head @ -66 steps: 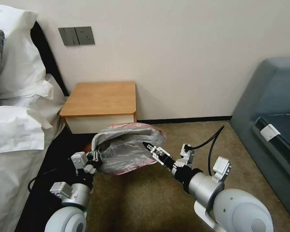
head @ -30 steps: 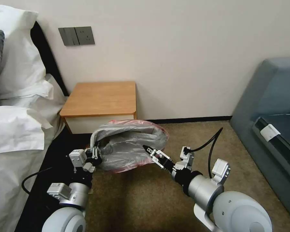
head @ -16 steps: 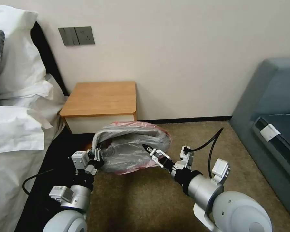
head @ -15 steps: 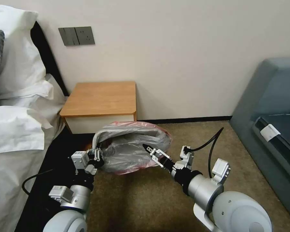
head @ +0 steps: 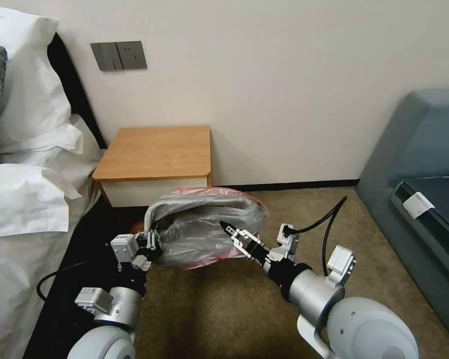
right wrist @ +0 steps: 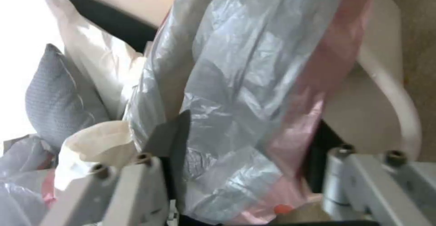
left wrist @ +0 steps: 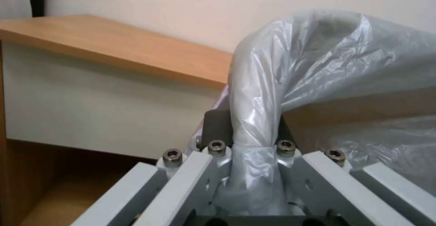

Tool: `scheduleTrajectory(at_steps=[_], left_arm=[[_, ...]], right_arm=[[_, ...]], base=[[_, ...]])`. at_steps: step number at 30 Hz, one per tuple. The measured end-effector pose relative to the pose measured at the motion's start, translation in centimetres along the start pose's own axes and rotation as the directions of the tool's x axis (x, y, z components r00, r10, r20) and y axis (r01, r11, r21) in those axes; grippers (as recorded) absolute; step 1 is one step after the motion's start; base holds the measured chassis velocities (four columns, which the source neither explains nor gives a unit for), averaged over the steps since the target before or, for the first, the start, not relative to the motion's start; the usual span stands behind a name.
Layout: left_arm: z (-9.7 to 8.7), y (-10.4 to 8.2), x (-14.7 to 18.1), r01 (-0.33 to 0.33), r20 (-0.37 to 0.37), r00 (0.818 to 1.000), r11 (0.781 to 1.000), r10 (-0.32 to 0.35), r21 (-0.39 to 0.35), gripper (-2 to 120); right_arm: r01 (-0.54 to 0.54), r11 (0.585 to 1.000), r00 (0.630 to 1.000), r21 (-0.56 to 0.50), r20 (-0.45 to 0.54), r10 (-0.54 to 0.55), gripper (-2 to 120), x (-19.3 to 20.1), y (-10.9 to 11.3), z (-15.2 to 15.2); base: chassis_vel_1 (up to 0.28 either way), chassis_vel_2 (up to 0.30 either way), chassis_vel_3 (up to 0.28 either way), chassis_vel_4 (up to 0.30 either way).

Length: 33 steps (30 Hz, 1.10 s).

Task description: Pick up the garbage bag from the table and place it over the trash can.

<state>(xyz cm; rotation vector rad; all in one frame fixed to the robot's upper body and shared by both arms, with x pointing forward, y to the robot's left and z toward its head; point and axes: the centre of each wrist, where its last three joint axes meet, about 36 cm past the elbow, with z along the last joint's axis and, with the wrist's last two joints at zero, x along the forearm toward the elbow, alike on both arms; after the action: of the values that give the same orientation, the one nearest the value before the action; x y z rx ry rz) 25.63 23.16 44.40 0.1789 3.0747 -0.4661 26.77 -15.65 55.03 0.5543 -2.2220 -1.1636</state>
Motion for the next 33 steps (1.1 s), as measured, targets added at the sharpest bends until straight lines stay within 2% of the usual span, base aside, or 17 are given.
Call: scheduleTrajectory(at_steps=[2, 3, 7, 9, 10, 14, 26, 33], left_arm=[[-0.1, 0.0, 0.0, 0.001, -0.001, 1.0, 1.0, -0.001, 0.006, 5], [-0.1, 0.0, 0.0, 0.001, -0.001, 1.0, 1.0, -0.001, 0.006, 5], [-0.1, 0.0, 0.0, 0.003, -0.001, 1.0, 1.0, -0.003, 0.008, 5], [-0.1, 0.0, 0.0, 0.003, -0.001, 1.0, 1.0, -0.003, 0.009, 5], [-0.1, -0.1, 0.0, 0.003, -0.001, 1.0, 1.0, -0.003, 0.01, 5], [-0.1, -0.1, 0.0, 0.002, -0.001, 1.0, 1.0, -0.002, 0.012, 5], [0.1, 0.2, -0.2, 0.012, -0.004, 1.0, 1.0, -0.012, 0.012, 5], [0.1, 0.5, -1.0, 0.056, -0.019, 0.998, 0.996, -0.055, 0.073, 5]], right_arm=[[0.006, 1.0, 1.0, 0.002, 0.001, -0.006, 41, 0.0, 0.1, 0.0], [0.006, 1.0, 1.0, 0.002, 0.001, -0.006, 41, 0.0, 0.1, 0.0], [0.01, 1.0, 1.0, 0.004, 0.002, -0.01, 21, 0.0, 0.1, 0.0], [0.01, 1.0, 1.0, 0.004, 0.002, -0.01, 18, 0.0, 0.1, 0.0], [0.01, 1.0, 1.0, 0.004, 0.001, -0.01, 10, 0.0, 0.1, 0.0], [0.01, 1.0, 1.0, 0.005, 0.002, -0.01, 0, 0.0, 0.0, 0.0], [0.009, 1.0, 1.0, -0.005, -0.01, -0.009, 0, 0.0, 0.0, 0.3], [-0.024, 1.0, 0.998, -0.017, -0.052, 0.023, 0, 0.4, -0.7, 0.8]], base=[[0.0, 0.0, 0.0, 0.0], [0.0, 0.0, 0.0, 0.0], [0.0, 0.0, 0.0, 0.0], [0.0, 0.0, 0.0, 0.0], [0.0, 0.0, 0.0, 0.0], [0.0, 0.0, 0.0, 0.0], [0.0, 0.0, 0.0, 0.0], [0.0, 0.0, 0.0, 0.0]])
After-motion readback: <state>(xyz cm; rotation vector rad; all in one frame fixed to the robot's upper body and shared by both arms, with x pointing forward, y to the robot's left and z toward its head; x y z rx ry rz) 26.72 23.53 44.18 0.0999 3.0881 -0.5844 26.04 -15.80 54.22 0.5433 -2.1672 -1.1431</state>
